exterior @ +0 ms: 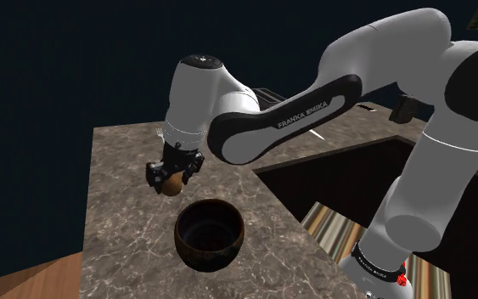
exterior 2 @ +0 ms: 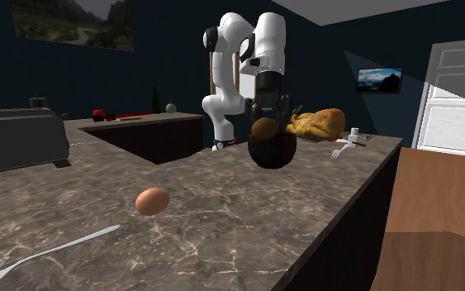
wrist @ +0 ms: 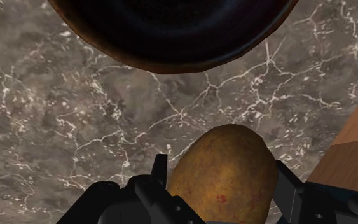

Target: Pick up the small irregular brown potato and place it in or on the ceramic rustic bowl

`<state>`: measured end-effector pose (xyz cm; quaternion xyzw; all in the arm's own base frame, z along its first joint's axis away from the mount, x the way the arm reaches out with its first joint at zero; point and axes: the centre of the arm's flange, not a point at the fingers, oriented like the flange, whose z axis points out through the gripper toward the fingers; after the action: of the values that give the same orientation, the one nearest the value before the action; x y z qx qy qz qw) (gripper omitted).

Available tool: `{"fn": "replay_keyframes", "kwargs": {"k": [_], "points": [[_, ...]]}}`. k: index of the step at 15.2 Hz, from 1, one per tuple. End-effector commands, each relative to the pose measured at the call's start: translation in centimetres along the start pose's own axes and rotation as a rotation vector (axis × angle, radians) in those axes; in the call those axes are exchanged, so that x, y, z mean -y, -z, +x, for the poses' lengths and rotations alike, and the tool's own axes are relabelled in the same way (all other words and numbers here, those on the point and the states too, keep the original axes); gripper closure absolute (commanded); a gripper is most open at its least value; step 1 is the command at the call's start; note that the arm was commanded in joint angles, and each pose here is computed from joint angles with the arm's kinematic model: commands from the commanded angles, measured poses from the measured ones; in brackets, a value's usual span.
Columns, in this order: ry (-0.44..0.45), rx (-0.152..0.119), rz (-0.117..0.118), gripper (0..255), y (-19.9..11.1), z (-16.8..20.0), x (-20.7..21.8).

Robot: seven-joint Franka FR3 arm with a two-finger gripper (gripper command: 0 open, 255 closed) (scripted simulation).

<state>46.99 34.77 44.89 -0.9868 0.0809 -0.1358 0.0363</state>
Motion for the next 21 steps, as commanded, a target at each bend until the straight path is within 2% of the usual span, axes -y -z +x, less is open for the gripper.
{"fn": "replay_keyframes", "kwargs": {"k": [1,11,21], "points": [[0.000,0.000,0.000,255,0.9,0.3,0.0],[0.000,0.000,0.000,255,5.6,1.6,0.5],[0.000,0.000,0.000,255,9.1,-10.9,-2.3]]}}
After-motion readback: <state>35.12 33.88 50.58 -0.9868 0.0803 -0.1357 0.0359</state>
